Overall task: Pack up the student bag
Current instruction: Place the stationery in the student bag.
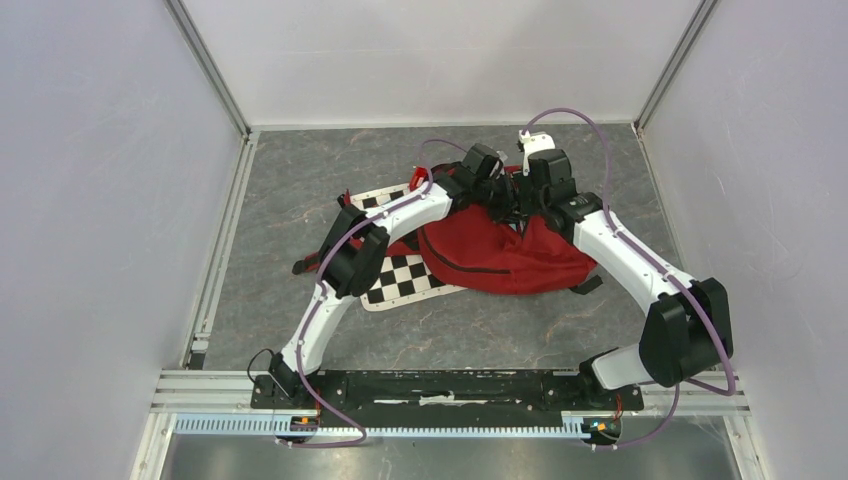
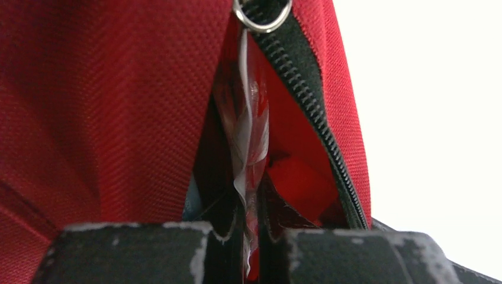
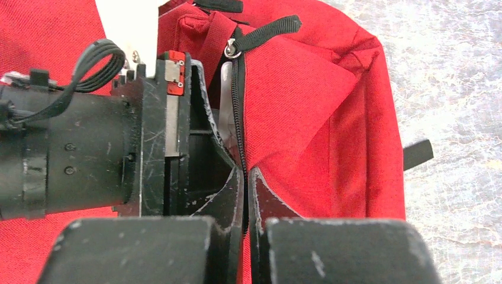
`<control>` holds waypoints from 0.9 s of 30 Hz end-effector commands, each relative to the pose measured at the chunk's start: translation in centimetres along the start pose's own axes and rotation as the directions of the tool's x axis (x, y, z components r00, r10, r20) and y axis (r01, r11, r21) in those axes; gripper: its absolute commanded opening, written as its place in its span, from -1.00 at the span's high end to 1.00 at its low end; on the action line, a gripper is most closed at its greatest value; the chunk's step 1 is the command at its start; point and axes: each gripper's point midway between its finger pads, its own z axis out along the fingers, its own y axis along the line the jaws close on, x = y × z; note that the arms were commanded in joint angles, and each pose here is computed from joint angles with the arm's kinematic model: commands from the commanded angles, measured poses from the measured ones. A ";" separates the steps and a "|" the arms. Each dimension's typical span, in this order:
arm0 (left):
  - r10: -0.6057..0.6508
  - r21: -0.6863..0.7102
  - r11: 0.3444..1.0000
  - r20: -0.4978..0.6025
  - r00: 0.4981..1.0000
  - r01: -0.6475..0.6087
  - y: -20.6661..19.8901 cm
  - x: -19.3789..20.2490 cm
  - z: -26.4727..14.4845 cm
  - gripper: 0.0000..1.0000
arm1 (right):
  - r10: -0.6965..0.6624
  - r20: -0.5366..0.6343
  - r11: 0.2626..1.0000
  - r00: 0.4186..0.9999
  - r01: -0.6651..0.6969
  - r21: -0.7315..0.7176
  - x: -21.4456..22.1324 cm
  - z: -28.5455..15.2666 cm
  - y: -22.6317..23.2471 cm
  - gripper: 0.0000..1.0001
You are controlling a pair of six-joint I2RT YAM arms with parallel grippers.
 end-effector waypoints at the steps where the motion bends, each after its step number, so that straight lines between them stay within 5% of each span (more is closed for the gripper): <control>1: 0.095 -0.017 0.995 0.017 0.995 -0.094 -0.4 -0.6 -0.6 0.60 | 0.035 0.107 0.999 0.994 -0.031 -0.042 -3.2 -0.8 0.8 1.00; 6: 0.178 -0.104 0.981 0.139 0.974 -0.164 -0.1 -3.4 -5.0 -0.23 | 0.044 0.114 0.999 0.992 -0.044 -0.005 -2.5 -1.7 -0.1 1.00; 9: 0.212 -0.129 0.974 0.196 0.958 -0.189 -0.5 -4.2 -7.8 -0.52 | 0.046 0.124 0.999 0.991 -0.045 -0.011 -2.8 -2.0 -0.1 1.00; 19: 0.294 -0.222 0.946 0.274 0.916 -0.237 -1.3 -5.1 -13.2 -0.48 | 0.040 0.111 0.998 0.993 -0.034 -0.055 -2.2 -1.7 0.7 1.00; 27: 0.255 -0.267 0.943 0.195 0.947 -0.199 1.8 -3.9 -12.0 -0.43 | 0.013 0.055 0.977 0.998 -0.001 -0.215 0.4 -1.0 3.7 1.00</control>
